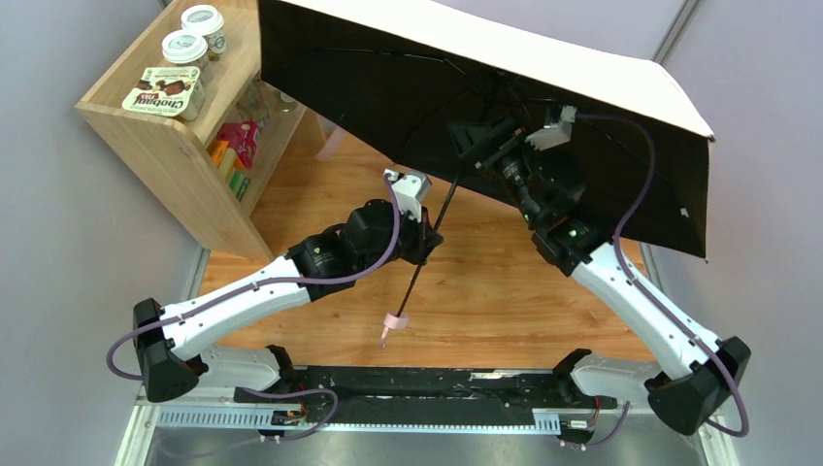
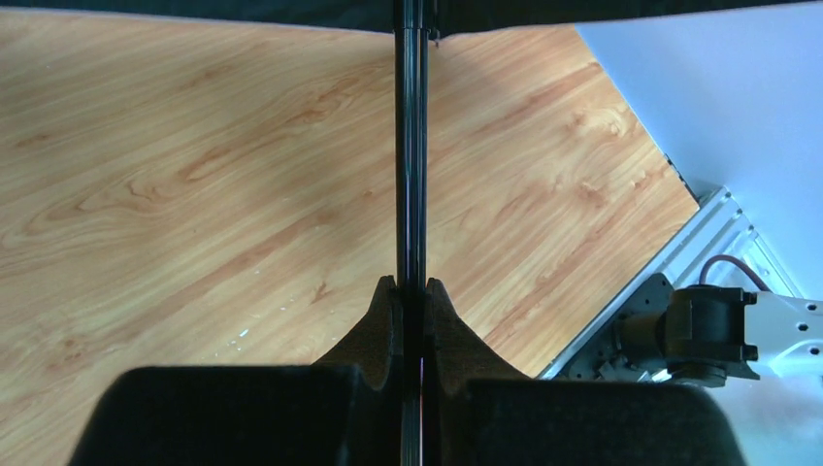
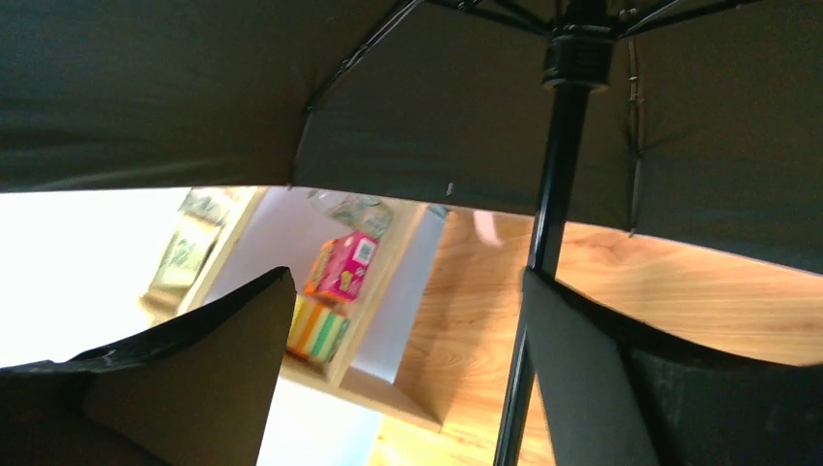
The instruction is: Put away the umbrella
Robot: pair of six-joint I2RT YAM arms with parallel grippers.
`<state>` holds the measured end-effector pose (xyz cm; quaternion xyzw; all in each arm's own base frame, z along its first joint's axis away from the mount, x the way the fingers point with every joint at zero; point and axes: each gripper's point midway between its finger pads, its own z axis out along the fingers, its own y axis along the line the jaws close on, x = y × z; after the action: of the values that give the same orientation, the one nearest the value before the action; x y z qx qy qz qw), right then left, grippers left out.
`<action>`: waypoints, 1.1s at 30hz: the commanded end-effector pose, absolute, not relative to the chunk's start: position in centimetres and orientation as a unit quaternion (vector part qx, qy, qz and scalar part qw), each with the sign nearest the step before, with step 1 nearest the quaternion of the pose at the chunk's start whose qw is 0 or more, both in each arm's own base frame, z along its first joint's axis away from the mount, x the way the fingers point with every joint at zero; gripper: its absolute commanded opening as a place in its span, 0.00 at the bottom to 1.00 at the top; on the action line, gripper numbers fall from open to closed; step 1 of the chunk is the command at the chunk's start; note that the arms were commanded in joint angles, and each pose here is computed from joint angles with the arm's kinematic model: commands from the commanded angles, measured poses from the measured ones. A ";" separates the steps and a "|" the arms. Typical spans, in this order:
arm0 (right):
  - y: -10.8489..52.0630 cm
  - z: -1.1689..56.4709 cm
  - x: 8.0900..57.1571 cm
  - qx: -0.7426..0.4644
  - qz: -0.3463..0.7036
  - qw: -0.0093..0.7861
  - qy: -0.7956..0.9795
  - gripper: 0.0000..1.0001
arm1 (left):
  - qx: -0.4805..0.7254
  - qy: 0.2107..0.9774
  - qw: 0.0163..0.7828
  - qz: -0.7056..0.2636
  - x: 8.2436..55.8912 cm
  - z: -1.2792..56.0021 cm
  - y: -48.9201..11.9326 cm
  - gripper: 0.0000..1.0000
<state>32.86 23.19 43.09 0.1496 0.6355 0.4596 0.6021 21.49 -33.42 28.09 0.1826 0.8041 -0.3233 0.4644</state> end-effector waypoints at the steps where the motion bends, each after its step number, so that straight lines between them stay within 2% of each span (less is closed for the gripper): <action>1: 21.6 45.0 35.2 0.218 0.412 0.615 0.636 0.86 | 0.168 0.754 0.527 -0.353 22.3 33.5 -33.8 0.00; 5: 20.1 44.3 36.9 0.279 0.363 0.613 0.644 0.80 | 0.166 0.757 0.528 -0.348 22.2 33.2 -33.4 0.00; 11: 17.4 43.3 37.3 0.327 0.296 0.618 0.651 0.82 | 0.161 0.754 0.532 -0.350 22.1 33.5 -33.0 0.00; 14: 17.5 43.3 37.6 0.321 0.299 0.618 0.652 0.81 | 0.163 0.752 0.531 -0.355 22.0 33.7 -33.1 0.00; 15: 17.5 43.5 37.9 0.319 0.305 0.620 0.649 0.78 | 0.163 0.752 0.530 -0.357 21.9 33.8 -33.1 0.00; 18: 17.3 44.2 39.0 0.326 0.306 0.626 0.639 0.61 | 0.163 0.751 0.530 -0.359 21.7 33.7 -33.0 0.00; 20: 17.5 44.8 39.8 0.320 0.316 0.633 0.629 0.58 | 0.162 0.749 0.530 -0.362 21.5 33.8 -32.8 0.00; 24: 18.1 45.5 41.6 0.320 0.320 0.638 0.623 0.58 | 0.163 0.748 0.529 -0.365 21.4 33.7 -32.8 0.00; 29: 19.1 45.5 43.7 0.325 0.349 0.628 0.616 0.65 | 0.166 0.748 0.525 -0.369 21.2 33.5 -32.9 0.00; 33: 19.2 45.6 44.4 0.340 0.356 0.625 0.605 0.63 | 0.166 0.746 0.524 -0.375 21.0 33.6 -33.0 0.00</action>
<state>43.56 19.62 42.34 0.3163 0.6516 0.3182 0.6116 21.68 -32.74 29.49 0.1560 0.7927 -0.3324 0.4867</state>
